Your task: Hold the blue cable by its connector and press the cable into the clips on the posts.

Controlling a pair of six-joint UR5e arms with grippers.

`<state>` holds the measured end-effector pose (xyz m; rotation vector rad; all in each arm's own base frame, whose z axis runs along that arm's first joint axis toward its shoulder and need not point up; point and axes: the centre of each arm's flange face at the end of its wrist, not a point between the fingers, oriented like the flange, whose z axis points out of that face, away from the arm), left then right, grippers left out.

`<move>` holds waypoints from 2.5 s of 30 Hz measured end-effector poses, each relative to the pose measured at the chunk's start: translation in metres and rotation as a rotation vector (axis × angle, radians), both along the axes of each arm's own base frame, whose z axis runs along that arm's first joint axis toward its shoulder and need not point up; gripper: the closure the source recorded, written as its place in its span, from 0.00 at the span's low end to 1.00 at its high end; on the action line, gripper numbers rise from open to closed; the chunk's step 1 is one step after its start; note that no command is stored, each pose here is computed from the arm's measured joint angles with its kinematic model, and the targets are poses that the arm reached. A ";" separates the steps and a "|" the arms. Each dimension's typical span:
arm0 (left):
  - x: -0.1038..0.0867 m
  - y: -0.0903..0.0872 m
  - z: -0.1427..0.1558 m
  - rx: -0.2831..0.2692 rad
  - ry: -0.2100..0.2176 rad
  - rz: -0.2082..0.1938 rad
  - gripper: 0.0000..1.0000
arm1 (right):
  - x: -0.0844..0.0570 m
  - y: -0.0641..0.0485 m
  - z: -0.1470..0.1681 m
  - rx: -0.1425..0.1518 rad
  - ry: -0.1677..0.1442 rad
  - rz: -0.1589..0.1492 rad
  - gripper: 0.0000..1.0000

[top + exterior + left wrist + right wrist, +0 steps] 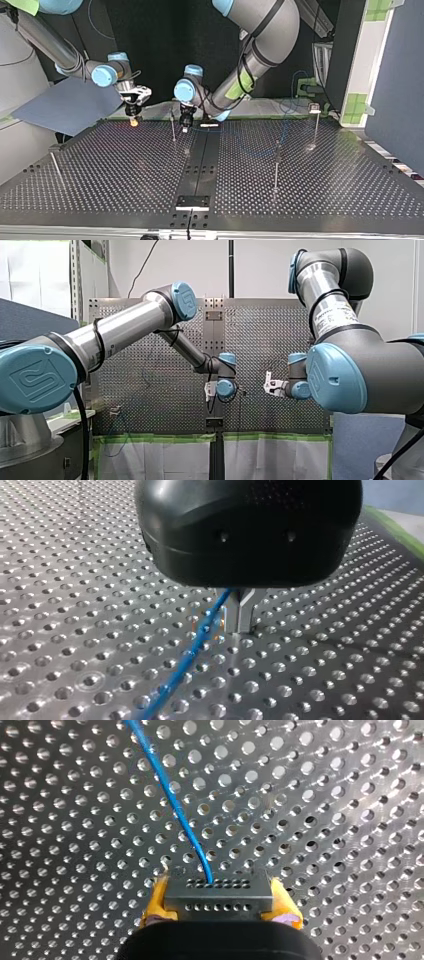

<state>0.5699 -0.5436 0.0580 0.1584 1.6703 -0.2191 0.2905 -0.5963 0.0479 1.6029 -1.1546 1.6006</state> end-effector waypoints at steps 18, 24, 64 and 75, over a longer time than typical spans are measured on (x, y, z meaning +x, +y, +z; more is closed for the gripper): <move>0.010 0.009 0.003 0.021 -0.002 0.017 0.69 | 0.001 -0.020 0.016 -0.026 -0.010 -0.005 1.00; 0.006 0.009 0.002 0.062 0.007 0.027 0.12 | 0.003 -0.022 0.018 -0.027 -0.009 -0.003 1.00; -0.094 -0.042 0.003 0.255 0.135 -0.027 0.00 | -0.003 -0.023 0.018 0.006 0.006 -0.010 1.00; -0.099 -0.039 -0.005 0.214 0.124 0.009 0.00 | -0.003 -0.023 0.017 0.006 0.006 -0.012 1.00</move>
